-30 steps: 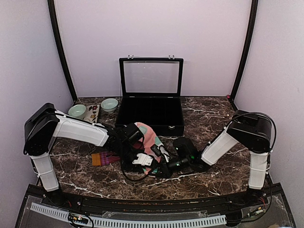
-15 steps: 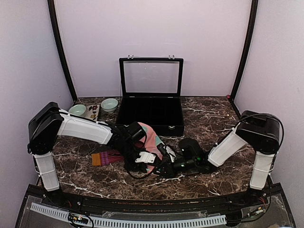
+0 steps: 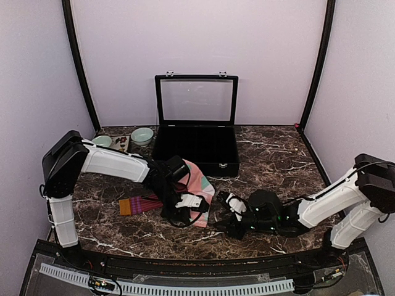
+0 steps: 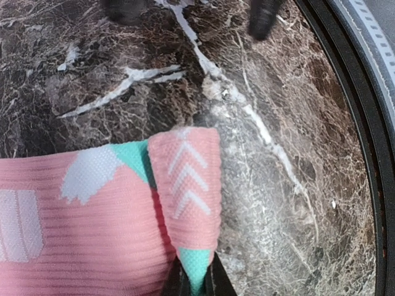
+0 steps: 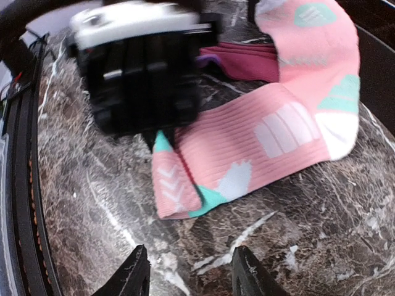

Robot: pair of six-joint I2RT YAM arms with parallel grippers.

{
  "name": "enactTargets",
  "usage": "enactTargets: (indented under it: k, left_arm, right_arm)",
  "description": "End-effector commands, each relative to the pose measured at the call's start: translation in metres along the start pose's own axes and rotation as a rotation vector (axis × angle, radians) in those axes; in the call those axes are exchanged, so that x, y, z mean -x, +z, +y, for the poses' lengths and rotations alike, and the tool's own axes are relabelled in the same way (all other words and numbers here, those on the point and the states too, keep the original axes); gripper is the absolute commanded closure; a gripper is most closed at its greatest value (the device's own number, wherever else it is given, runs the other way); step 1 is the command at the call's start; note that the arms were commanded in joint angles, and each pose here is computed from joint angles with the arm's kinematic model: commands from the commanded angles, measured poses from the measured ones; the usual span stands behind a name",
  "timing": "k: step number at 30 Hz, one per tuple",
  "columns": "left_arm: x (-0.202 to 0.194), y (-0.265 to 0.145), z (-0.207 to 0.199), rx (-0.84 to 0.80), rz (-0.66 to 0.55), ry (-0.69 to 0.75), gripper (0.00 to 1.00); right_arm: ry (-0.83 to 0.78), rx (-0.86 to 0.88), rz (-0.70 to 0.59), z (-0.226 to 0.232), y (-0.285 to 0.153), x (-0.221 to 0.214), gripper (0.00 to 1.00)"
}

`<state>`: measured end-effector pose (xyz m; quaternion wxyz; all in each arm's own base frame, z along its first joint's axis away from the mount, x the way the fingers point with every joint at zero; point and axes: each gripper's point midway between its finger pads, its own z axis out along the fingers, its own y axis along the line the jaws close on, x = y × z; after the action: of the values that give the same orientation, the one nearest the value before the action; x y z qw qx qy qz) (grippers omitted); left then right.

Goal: Roll the socks
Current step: Roll the sock at the center of the board.

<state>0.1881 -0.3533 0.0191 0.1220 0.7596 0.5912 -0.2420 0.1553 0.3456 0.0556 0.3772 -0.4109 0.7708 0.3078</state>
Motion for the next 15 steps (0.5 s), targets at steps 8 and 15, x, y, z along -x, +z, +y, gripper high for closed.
enactTargets:
  k: [8,15]
  left_arm:
    - [-0.036,0.020,-0.026,-0.271,0.118,-0.175,0.99]
    - [-0.041,0.022,-0.031,-0.332,0.147,-0.183,0.99]
  right_arm:
    - [-0.488,0.011,0.079,0.052,0.024,0.009,0.55]
    - [-0.665,-0.009,0.097,0.051,0.053,0.013,0.55]
